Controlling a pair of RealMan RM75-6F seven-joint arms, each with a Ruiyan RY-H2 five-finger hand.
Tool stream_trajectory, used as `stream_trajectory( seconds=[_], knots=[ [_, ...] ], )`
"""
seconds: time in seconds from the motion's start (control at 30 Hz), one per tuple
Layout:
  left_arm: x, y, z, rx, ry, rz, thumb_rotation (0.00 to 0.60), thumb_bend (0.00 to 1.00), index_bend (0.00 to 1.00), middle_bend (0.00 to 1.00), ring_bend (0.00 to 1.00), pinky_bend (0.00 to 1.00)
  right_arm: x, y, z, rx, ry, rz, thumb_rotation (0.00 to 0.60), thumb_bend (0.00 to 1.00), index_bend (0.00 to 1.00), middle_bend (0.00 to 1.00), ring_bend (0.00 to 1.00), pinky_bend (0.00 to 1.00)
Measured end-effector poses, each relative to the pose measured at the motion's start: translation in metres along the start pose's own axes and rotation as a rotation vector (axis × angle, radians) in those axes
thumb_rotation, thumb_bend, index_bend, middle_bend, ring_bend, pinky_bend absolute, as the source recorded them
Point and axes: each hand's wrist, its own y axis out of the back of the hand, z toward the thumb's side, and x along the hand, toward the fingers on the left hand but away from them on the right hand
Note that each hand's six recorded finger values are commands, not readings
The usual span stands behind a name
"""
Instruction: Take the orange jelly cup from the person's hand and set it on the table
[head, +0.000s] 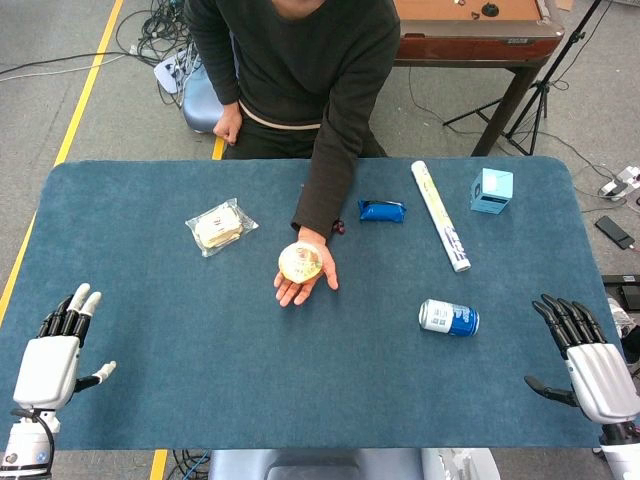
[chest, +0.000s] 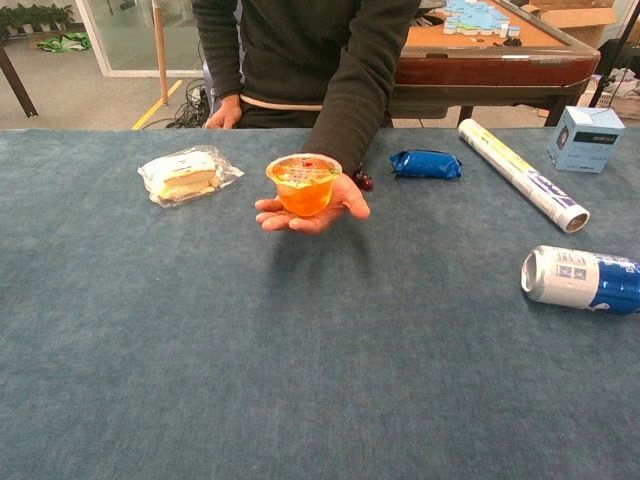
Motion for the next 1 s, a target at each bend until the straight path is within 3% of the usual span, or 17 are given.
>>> stream_trajectory(
  seconds=[0.47, 0.77, 1.0],
  knots=[
    [0.01, 0.004, 0.009, -0.038, -0.056, 0.006, 0.6, 0.14, 0.0, 0.0, 0.01, 0.11, 0.002, 0.017, -0.001, 0.02, -0.004, -0.058, 0.6, 0.07, 0.02, 0.04, 0.0, 0.06],
    [0.049, 0.017, 0.053, -0.107, -0.292, -0.02, 0.6, 0.14, 0.0, 0.0, 0.01, 0.1, 0.003, 0.029, 0.004, 0.038, 0.001, -0.092, 0.6, 0.07, 0.02, 0.04, 0.0, 0.06],
    [0.086, 0.024, 0.109, -0.136, -0.506, -0.086, 0.6, 0.14, 0.0, 0.0, 0.01, 0.1, 0.006, 0.028, 0.006, 0.041, -0.002, -0.088, 0.6, 0.07, 0.02, 0.04, 0.0, 0.06]
  ],
)
